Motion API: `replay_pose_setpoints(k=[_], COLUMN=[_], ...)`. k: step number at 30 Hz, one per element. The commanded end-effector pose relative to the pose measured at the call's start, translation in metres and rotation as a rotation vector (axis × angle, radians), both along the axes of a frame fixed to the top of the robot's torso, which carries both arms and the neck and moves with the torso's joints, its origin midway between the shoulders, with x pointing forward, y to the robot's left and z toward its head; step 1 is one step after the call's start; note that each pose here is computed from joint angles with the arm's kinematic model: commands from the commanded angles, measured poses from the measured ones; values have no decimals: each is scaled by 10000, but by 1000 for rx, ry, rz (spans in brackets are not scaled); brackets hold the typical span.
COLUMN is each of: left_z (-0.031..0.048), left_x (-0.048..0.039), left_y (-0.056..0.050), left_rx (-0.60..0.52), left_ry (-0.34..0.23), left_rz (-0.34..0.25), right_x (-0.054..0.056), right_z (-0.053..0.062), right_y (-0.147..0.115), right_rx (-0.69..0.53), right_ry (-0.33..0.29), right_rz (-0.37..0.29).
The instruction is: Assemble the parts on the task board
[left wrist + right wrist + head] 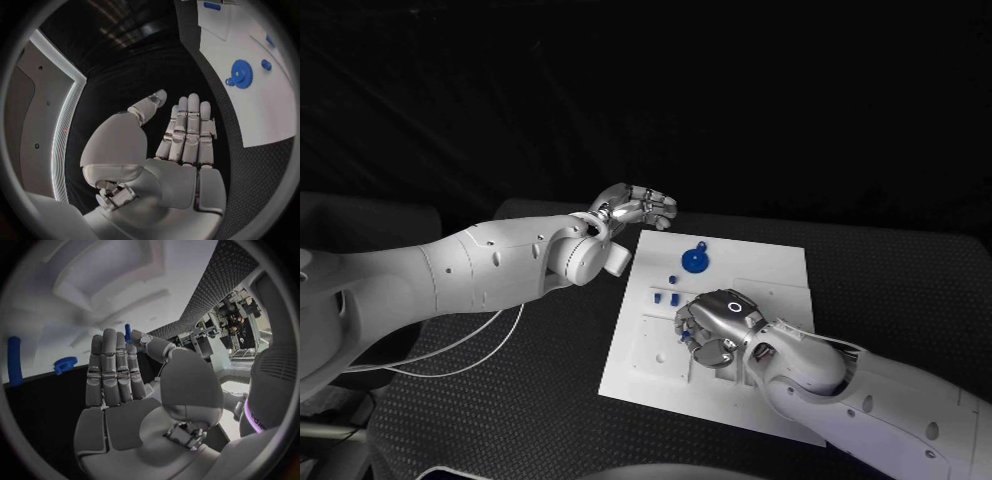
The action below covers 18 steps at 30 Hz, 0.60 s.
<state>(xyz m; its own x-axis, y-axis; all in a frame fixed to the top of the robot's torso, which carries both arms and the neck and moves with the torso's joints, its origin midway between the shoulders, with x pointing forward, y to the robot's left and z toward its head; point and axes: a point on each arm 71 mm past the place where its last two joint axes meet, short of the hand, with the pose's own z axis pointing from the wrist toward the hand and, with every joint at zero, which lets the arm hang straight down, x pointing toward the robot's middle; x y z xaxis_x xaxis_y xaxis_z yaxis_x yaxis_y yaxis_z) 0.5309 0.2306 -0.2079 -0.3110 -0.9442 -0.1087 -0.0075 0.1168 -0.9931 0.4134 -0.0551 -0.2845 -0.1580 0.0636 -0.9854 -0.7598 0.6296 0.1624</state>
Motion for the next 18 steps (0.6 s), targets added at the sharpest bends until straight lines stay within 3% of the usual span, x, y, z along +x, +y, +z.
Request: replay_pose_setpoints(k=[1, 18], left_z=[20, 24], left_x=[0, -13], left_y=[-22, -51], left_rx=[-11, -15], left_ry=[-7, -4], left_rz=[-4, -15], right_x=[-21, -25], right_z=[-21, -62], right_y=[23, 58], right_rx=[-14, -23], right_ry=[-3, -5], right_rz=[19, 22])
